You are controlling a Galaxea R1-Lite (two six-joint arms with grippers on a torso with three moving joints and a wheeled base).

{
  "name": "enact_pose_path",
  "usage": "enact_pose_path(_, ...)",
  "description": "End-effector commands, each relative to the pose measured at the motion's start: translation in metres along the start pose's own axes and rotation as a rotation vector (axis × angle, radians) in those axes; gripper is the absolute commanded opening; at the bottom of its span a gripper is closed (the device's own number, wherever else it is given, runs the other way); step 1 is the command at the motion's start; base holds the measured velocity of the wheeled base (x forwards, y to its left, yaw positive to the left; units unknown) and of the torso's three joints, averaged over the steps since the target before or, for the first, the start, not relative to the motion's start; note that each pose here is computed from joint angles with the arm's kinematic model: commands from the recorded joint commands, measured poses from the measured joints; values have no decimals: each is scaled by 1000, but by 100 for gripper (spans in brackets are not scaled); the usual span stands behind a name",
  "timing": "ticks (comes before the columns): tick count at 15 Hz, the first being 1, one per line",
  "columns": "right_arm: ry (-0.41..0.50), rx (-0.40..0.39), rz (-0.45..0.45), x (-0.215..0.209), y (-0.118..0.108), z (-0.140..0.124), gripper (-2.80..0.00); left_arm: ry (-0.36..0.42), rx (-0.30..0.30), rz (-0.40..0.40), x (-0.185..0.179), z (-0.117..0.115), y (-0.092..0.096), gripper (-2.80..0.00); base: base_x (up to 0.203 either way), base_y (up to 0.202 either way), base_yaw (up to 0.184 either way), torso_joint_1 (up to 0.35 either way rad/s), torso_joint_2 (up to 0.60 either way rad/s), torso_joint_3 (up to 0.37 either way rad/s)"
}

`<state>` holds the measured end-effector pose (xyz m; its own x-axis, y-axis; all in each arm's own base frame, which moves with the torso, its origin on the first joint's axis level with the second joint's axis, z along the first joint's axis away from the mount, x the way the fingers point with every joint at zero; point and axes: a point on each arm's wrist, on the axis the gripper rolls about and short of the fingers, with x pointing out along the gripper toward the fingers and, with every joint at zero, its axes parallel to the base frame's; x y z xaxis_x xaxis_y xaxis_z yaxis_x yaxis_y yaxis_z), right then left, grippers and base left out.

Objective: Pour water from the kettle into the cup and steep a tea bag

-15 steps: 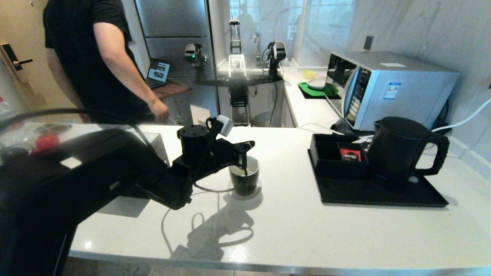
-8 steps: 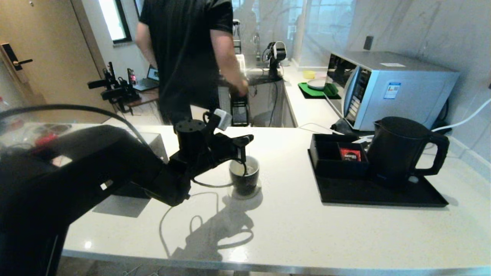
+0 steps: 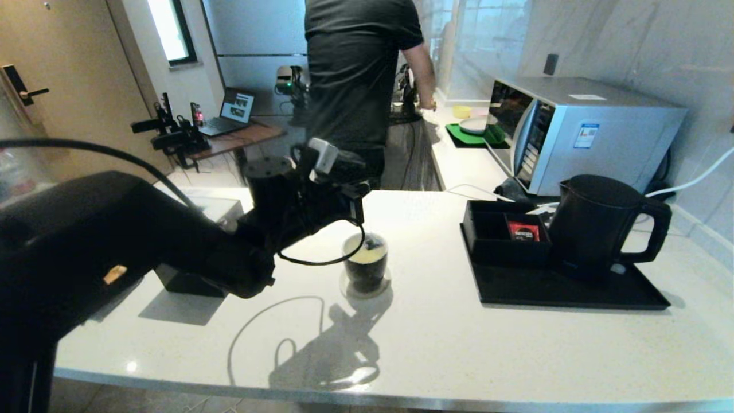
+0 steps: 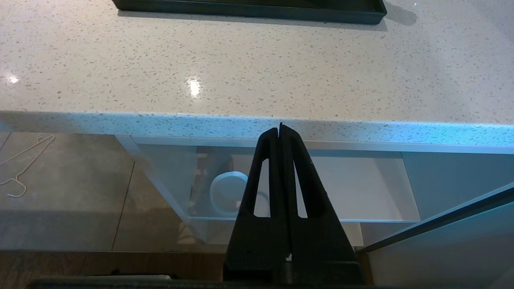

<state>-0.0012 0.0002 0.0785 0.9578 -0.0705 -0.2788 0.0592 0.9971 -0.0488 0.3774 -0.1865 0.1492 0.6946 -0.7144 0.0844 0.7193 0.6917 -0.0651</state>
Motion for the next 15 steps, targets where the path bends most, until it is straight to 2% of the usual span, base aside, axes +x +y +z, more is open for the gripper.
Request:
enact_pose_path(1, 1, 0, 0, 0, 0, 0, -280, -35, 12, 3, -4, 15, -3, -280, 0, 0, 0, 0, 0, 0)
enact_pose_path(5, 1, 0, 0, 0, 0, 0, -280, -40, 13, 7, -6, 18, -3, -280, 0, 0, 0, 0, 0, 0)
enact_pose_path(8, 2, 0, 0, 0, 0, 0, -280, -26, 8, 10, -5, 11, -2, -280, 0, 0, 0, 0, 0, 0)
enact_pose_path(15, 1, 0, -1, 0, 0, 0, -280, 45, -17, 12, -11, -26, -1, -280, 0, 0, 0, 0, 0, 0)
